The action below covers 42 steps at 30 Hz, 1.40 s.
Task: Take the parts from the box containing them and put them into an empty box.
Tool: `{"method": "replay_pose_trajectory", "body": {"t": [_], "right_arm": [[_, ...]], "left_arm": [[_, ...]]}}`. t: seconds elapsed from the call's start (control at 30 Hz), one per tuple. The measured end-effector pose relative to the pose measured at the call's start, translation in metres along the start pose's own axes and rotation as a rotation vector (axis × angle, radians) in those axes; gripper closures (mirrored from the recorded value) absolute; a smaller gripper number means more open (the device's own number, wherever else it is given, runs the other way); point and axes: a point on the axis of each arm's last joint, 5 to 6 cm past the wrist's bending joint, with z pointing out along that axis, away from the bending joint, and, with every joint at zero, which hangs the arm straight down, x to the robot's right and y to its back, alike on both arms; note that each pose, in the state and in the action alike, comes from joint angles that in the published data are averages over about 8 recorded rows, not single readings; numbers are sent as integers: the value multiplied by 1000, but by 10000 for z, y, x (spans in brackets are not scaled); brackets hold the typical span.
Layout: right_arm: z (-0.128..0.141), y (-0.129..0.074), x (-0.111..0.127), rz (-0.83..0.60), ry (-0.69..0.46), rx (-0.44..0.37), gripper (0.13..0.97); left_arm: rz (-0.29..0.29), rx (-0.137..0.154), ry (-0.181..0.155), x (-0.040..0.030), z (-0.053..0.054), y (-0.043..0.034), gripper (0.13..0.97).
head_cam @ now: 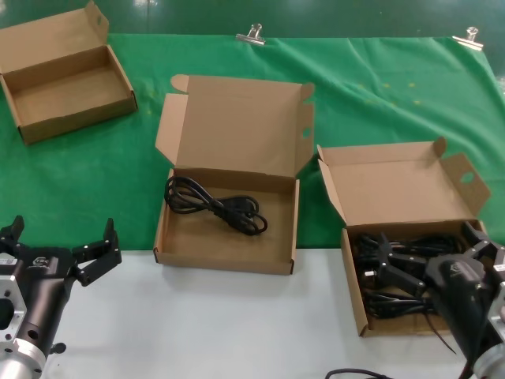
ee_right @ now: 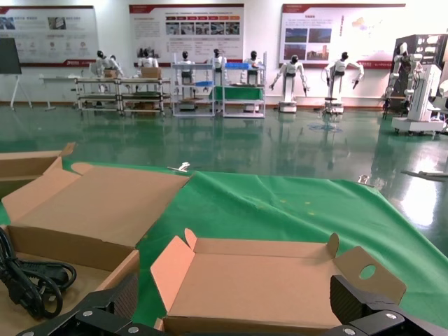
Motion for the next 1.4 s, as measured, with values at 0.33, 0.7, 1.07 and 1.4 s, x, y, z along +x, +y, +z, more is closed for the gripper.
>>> {"method": "replay_pose_trajectory", "body": {"t": [0.33,0.7,1.07,1.4], "right_arm": [[0,0,0,0,0,0,130],[0,0,0,0,0,0,130],[0,0,0,0,0,0,130],[0,0,0,0,0,0,130]], "left_arm": [[0,0,0,0,0,0,132],[0,0,0,0,0,0,132],[0,0,0,0,0,0,132],[0,0,0,0,0,0,132]]}}
